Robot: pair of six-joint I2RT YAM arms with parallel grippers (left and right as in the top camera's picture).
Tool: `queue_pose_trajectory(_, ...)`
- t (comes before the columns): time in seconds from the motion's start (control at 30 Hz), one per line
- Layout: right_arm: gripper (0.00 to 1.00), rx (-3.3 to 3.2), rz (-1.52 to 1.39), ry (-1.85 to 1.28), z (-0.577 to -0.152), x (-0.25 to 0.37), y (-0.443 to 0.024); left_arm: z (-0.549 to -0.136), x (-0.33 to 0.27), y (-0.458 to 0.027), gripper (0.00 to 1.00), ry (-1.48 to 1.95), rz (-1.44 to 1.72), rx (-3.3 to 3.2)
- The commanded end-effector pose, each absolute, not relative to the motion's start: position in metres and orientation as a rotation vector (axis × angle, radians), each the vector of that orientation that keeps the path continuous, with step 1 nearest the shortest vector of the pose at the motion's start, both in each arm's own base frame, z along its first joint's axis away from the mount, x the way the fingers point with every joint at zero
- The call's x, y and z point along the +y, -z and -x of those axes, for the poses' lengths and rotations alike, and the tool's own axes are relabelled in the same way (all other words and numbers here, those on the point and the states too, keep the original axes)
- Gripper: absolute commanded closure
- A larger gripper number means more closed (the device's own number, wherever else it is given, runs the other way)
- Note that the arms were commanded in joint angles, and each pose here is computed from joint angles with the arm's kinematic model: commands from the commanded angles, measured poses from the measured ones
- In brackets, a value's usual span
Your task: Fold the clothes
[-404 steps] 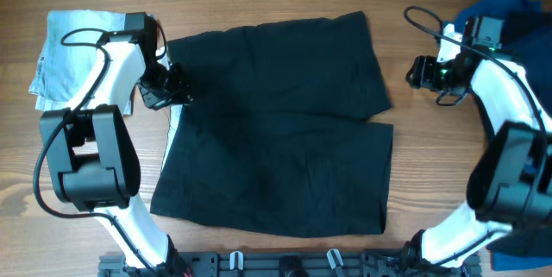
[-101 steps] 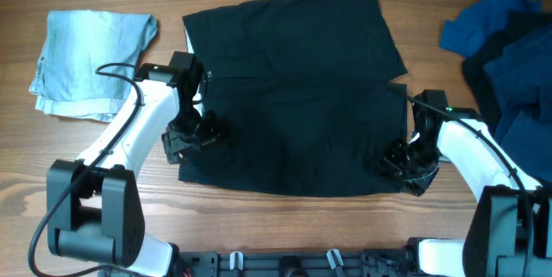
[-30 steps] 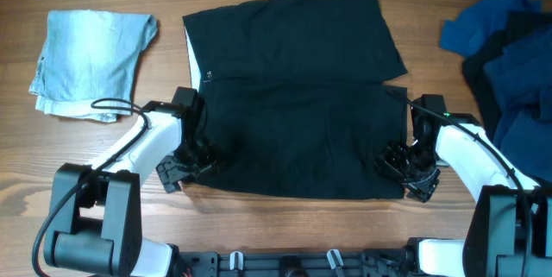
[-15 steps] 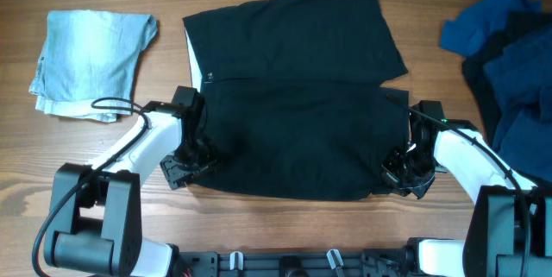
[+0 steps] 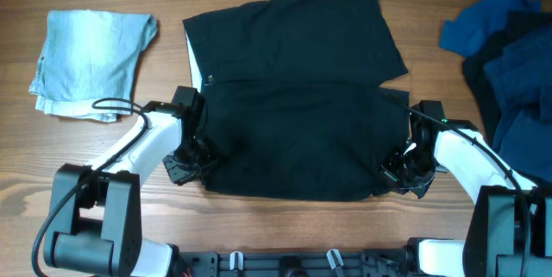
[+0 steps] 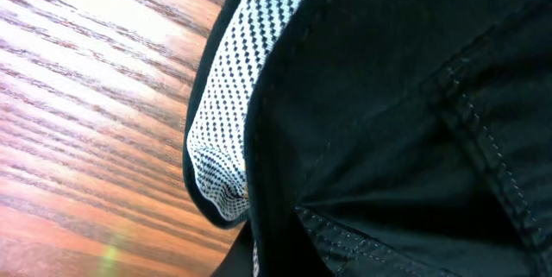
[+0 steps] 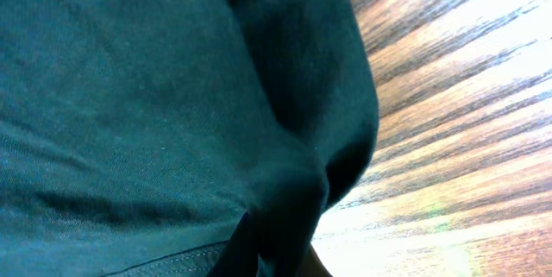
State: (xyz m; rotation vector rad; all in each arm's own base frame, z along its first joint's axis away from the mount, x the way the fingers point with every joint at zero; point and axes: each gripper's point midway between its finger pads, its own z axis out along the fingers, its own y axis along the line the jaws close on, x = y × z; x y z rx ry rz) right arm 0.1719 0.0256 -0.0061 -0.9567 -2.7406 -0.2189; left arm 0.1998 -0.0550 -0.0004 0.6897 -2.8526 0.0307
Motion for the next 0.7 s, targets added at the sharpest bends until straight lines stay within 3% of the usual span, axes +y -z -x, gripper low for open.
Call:
queue_pose_trajectory(0.0, 0.96, -2.8, 0.902, 0.244, -0.191, 0.024, -0.008, -0.224, -0.061, -0.028, 0.96, -0.115, -0.583, -2.966)
queue_pose_trajectory(0.2, 0.96, -2.884, 0.812, 0.269, -0.225, 0.021, -0.053, -0.27, -0.06, -0.101, 0.96, -0.171, -0.592, -3.195)
queue_pose_trajectory(0.43, 0.96, -3.072, 0.722, 0.328, -0.277, 0.018, -0.116, -0.276, -0.058, -0.134, 0.96, -0.181, -0.603, -3.247)
queue_pose_trajectory(0.67, 0.96, -3.337, 0.701, 0.429, -0.337, 0.014, -0.196, -0.331, -0.046, -0.191, 0.96, -0.311, -0.742, -3.448)
